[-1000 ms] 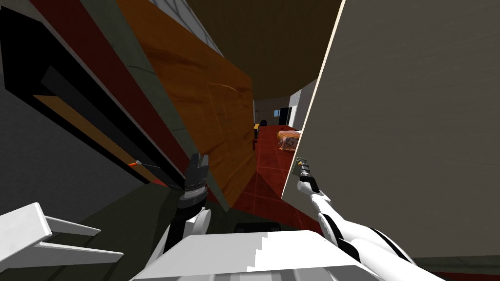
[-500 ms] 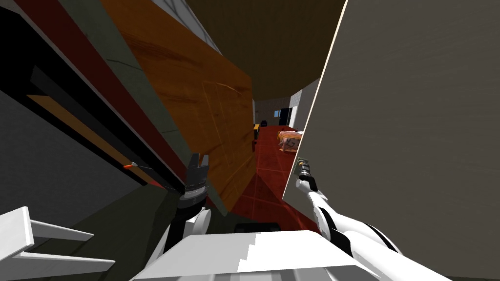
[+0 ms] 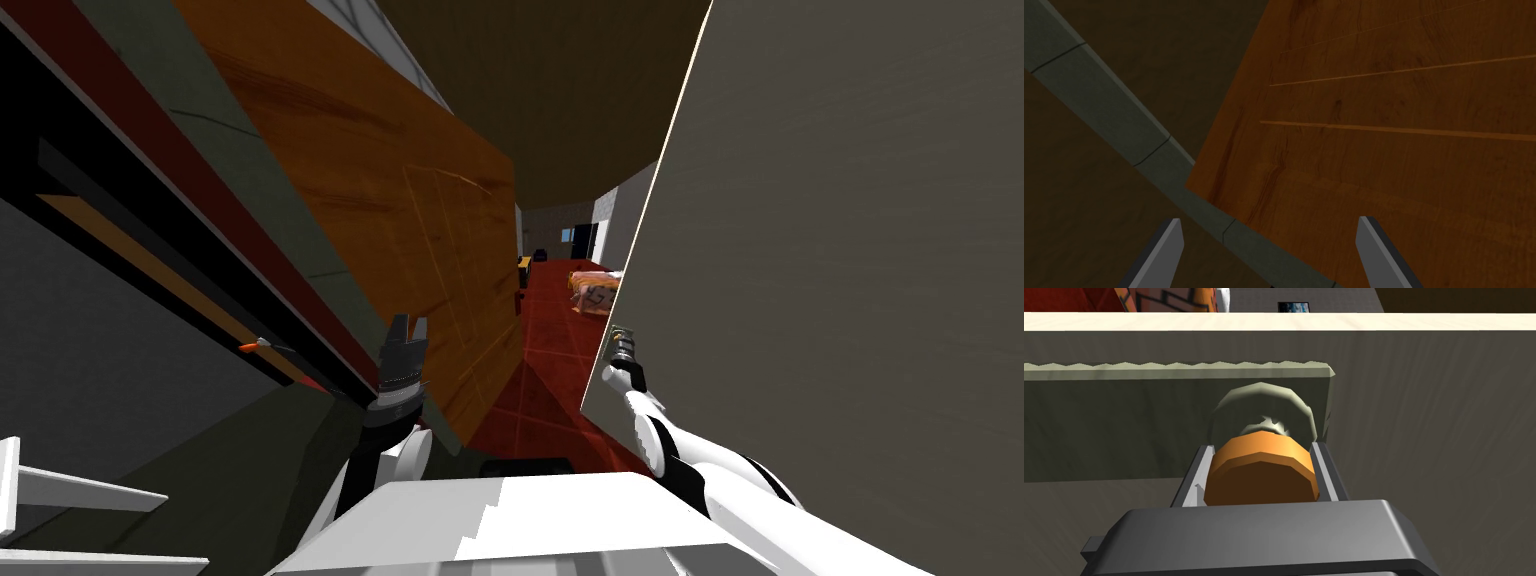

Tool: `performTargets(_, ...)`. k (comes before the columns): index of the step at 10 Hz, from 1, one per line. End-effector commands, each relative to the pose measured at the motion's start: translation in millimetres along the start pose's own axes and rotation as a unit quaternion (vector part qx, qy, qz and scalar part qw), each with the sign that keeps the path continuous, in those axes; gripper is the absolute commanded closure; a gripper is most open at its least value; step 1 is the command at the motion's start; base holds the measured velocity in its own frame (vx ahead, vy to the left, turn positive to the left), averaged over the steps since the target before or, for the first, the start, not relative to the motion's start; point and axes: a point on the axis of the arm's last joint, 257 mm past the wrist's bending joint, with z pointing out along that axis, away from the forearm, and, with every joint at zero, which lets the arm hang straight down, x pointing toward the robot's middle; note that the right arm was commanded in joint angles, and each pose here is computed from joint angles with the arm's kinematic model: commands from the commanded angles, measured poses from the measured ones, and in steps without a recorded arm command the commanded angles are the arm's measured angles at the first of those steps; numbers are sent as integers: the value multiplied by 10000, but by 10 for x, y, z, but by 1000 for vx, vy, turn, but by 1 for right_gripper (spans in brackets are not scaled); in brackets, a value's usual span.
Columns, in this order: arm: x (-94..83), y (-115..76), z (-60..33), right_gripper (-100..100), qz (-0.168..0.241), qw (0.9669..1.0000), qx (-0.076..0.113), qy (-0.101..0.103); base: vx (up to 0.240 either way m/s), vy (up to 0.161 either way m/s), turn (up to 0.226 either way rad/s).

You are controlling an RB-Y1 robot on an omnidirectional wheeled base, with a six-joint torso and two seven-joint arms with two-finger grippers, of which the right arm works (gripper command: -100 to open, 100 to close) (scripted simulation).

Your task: Push the door open

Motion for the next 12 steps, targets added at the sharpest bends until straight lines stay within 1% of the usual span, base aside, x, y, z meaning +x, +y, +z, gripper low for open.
performTargets(1, -55, 40, 25, 100, -1, 9999, -19, -155, 147, -67, 8)
performTargets(3, -52, -15, 6, 100, 6, 9996, 66, -262, 123, -38, 7)
performTargets(4, -51, -36, -5, 100, 6, 9997, 72, -226, 48, -17, -7)
performTargets(5, -125, 11, -2, 100, 17, 9992, 5, -407, 82, -87, -4)
performTargets(10, -242, 54, -21, 100, 38, 9975, -71, -709, 124, -127, 12)
performTargets(11, -290, 67, -32, 100, 45, 9965, -94, -834, 137, -121, 7)
performTargets(12, -289, 57, -35, 100, 43, 9965, -83, -832, 104, -86, 1)
